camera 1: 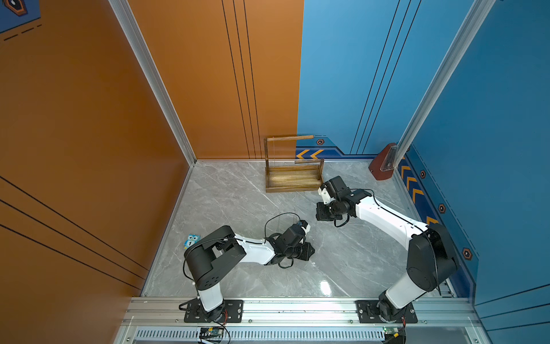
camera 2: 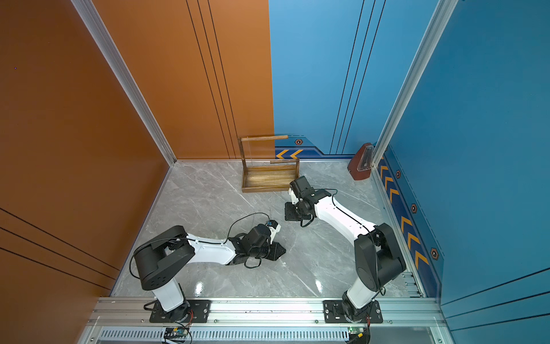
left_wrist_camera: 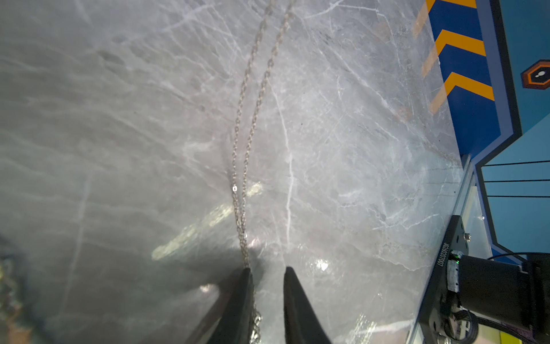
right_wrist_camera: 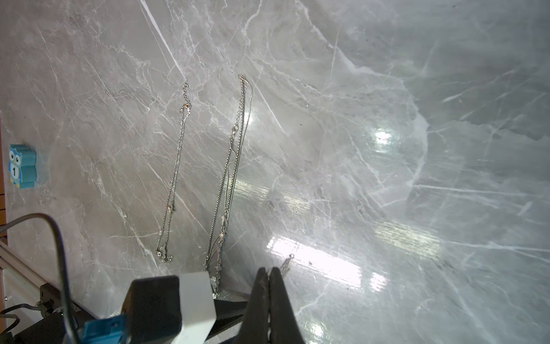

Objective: Take the necklace off the jewelry display stand
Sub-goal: Place the necklace at the center of the board.

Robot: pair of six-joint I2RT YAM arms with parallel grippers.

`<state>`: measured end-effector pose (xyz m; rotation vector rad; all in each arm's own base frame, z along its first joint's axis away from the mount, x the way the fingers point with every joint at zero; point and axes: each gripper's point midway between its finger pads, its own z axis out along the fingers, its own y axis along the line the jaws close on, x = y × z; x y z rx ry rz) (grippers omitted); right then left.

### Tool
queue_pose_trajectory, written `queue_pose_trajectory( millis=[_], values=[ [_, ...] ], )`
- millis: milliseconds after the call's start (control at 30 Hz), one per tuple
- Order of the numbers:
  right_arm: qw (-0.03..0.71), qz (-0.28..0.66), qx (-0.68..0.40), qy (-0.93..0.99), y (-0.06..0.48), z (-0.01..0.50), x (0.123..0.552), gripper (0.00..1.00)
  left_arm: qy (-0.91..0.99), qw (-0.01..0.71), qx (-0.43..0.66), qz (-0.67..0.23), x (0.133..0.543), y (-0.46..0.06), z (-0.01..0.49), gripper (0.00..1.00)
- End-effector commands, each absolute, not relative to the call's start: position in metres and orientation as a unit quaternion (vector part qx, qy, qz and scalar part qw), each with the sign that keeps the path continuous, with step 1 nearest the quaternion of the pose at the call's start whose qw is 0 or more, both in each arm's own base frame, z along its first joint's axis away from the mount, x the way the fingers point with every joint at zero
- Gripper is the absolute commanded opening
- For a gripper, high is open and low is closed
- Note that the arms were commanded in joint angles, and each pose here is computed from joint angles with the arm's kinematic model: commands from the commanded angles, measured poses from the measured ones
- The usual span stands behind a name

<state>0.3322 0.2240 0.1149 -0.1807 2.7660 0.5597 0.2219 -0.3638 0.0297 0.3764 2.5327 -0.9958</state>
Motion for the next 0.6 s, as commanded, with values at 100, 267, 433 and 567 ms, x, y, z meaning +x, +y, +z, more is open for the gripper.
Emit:
queue_pose_trajectory(
  millis=[100, 267, 433, 567],
  values=[
    [0.148, 0.189, -0.074, 0.968, 0.230, 0.106, 0.349, 0.00, 0.915, 0.202, 0.126, -0.325, 0.222, -0.349, 0.022, 0.23],
    [0.137, 0.185, -0.074, 0.970, 0.236, 0.095, 0.362, 0.00, 0.915, 0.210, 0.124, -0.322, 0.220, -0.344, 0.025, 0.24],
    [0.127, 0.176, -0.076, 0.973, 0.242, 0.084, 0.376, 0.00, 0.913, 0.216, 0.123, -0.323, 0.219, -0.342, 0.030, 0.25],
    [0.115, 0.158, -0.079, 0.977, 0.242, 0.070, 0.386, 0.03, 0.912, 0.220, 0.124, -0.325, 0.218, -0.341, 0.033, 0.27]
  ],
)
